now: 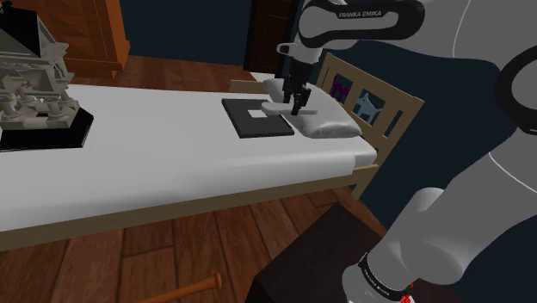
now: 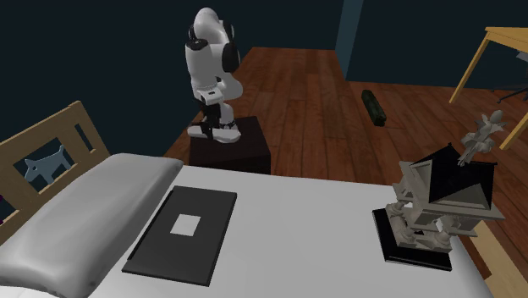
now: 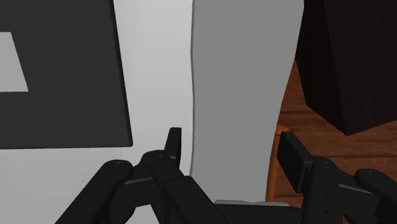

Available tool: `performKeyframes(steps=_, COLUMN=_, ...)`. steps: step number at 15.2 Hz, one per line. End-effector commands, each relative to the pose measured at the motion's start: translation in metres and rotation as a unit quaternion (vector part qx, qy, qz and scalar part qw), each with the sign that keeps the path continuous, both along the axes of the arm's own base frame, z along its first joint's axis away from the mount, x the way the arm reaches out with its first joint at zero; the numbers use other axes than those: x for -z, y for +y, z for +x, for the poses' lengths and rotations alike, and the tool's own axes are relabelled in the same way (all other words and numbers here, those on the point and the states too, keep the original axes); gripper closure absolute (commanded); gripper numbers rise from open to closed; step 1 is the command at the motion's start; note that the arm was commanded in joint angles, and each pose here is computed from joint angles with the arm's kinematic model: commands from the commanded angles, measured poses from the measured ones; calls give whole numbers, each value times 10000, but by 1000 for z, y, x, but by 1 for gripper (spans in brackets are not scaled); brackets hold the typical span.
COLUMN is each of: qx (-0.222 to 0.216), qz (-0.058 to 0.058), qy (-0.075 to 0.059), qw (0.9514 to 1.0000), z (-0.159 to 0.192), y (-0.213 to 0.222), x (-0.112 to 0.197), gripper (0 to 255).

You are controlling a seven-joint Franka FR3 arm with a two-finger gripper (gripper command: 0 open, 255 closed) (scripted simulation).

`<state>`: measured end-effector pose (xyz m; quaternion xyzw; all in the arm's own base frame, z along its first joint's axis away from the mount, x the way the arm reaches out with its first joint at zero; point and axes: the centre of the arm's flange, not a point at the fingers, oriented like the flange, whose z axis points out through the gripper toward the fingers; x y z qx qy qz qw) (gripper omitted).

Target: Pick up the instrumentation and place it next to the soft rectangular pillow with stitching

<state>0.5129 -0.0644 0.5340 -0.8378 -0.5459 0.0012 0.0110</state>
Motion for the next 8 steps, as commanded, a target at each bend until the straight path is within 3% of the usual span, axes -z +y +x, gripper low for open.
performKeyframes(steps=1, qx=-6, qz=2, qy=-2, qw=10000, z=-15, y=-24, x=-2, gripper=255)
performKeyframes(steps=4, qx=-6, qz=2, qy=-2, qw=10000, z=-40, y=-56, x=-2, gripper=255)
performKeyframes(steps=8, qx=-6, qz=2, qy=-2, qw=10000, z=-40, y=-56, x=19, gripper=255)
